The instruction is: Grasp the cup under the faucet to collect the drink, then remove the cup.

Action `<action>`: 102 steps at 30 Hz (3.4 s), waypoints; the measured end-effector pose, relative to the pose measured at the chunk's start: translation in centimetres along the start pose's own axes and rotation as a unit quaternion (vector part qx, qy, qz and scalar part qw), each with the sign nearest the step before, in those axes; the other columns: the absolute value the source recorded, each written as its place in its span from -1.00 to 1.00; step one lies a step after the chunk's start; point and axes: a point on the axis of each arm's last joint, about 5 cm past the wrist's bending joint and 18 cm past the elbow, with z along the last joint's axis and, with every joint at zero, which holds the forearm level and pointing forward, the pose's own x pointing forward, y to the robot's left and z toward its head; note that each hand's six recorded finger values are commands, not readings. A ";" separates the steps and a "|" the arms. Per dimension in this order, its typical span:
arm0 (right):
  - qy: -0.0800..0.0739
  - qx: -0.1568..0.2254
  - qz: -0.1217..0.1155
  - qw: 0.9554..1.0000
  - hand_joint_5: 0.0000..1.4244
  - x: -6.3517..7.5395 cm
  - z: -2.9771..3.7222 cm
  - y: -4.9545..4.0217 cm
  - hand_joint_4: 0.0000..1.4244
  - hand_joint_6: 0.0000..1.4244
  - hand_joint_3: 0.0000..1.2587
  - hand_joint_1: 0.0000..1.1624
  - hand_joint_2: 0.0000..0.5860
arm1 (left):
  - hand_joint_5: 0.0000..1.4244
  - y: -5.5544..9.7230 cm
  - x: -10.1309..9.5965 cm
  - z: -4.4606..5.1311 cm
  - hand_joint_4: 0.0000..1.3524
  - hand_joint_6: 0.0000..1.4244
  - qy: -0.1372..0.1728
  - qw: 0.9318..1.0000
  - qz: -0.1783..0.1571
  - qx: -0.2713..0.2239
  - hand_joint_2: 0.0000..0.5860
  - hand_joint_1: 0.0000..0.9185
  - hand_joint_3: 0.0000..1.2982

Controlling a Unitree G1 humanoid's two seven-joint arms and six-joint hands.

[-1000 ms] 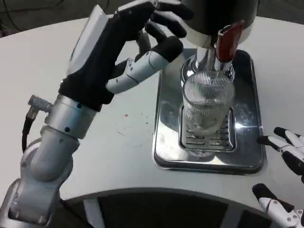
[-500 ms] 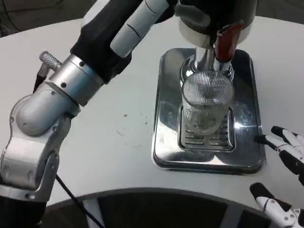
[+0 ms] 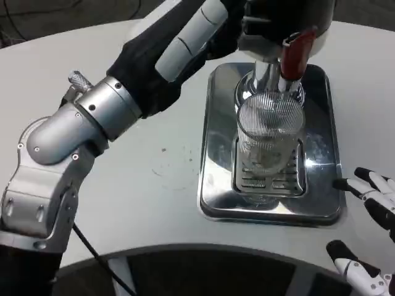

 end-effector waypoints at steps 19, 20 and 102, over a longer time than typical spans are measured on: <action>0.003 0.004 -0.003 1.000 -1.00 -0.3 -0.11 0.00 -1.00 -1.00 -0.79 -0.39 0.47 | -0.62 1.1 3.1 -0.50 -0.74 -0.58 0.027 0.997 -0.066 -0.034 -0.62 -1.00 -0.64; 0.002 0.004 -0.004 1.000 -1.00 -0.3 -0.11 0.00 -1.00 -1.00 -0.79 -0.39 0.47 | -0.63 1.1 3.2 -0.48 -0.74 -0.58 0.028 0.997 -0.068 -0.033 -0.62 -1.00 -0.64; -0.052 0.226 -0.077 0.970 -0.85 4.3 -1.06 3.70 -0.92 -1.00 -1.00 0.05 -0.10 | -0.77 0.6 5.8 0.87 -0.90 -0.79 0.010 0.955 -0.202 0.216 -0.68 -1.00 -0.79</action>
